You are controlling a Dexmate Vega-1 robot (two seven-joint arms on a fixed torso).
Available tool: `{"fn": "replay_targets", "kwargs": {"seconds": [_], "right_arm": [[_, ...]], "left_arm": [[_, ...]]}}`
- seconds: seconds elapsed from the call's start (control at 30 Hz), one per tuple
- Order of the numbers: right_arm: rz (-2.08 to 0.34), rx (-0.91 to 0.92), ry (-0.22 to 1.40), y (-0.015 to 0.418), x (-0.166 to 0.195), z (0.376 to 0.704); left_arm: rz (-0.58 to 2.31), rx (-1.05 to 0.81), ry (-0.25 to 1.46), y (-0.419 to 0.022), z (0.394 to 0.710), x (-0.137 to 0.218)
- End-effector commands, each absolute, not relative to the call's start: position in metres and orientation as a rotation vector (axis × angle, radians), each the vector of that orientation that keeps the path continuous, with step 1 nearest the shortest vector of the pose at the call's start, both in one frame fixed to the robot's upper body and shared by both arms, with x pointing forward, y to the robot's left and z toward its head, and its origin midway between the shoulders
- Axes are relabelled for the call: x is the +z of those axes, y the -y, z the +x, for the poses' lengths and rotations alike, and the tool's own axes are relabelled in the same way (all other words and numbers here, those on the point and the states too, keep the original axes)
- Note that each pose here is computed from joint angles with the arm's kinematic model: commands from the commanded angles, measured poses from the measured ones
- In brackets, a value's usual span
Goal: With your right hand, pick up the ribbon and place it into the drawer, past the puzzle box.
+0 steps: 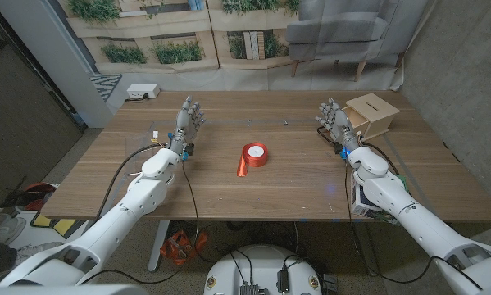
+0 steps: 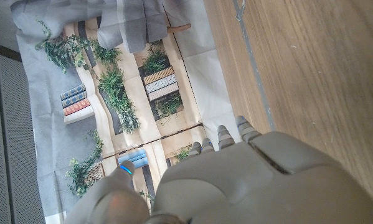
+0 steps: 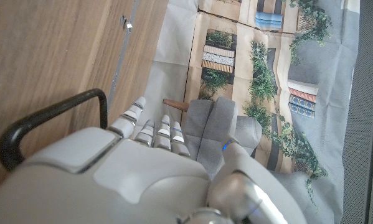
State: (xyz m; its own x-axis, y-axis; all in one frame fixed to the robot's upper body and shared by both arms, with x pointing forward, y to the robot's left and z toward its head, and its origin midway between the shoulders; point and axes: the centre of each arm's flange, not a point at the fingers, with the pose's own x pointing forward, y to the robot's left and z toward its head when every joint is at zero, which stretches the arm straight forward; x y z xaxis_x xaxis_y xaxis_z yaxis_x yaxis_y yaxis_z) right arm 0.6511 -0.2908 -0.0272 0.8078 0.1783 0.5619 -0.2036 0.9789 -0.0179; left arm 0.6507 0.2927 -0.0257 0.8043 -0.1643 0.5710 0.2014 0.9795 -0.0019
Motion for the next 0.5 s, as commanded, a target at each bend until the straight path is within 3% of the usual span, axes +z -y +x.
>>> {"fn": "replay_targets", "kwargs": {"seconds": [0.03,0.5], "right_arm": [[0.037,0.198,0.593,0.2906,-0.0269,0.6477],[-0.010,0.204,0.616,0.2849,-0.0177,0.6444]], "left_arm": [[-0.059,-0.204,0.600,-0.2932,0.6494,-0.0298],[-0.053,-0.202,0.607,-0.2988,0.6481,-0.0273]]}}
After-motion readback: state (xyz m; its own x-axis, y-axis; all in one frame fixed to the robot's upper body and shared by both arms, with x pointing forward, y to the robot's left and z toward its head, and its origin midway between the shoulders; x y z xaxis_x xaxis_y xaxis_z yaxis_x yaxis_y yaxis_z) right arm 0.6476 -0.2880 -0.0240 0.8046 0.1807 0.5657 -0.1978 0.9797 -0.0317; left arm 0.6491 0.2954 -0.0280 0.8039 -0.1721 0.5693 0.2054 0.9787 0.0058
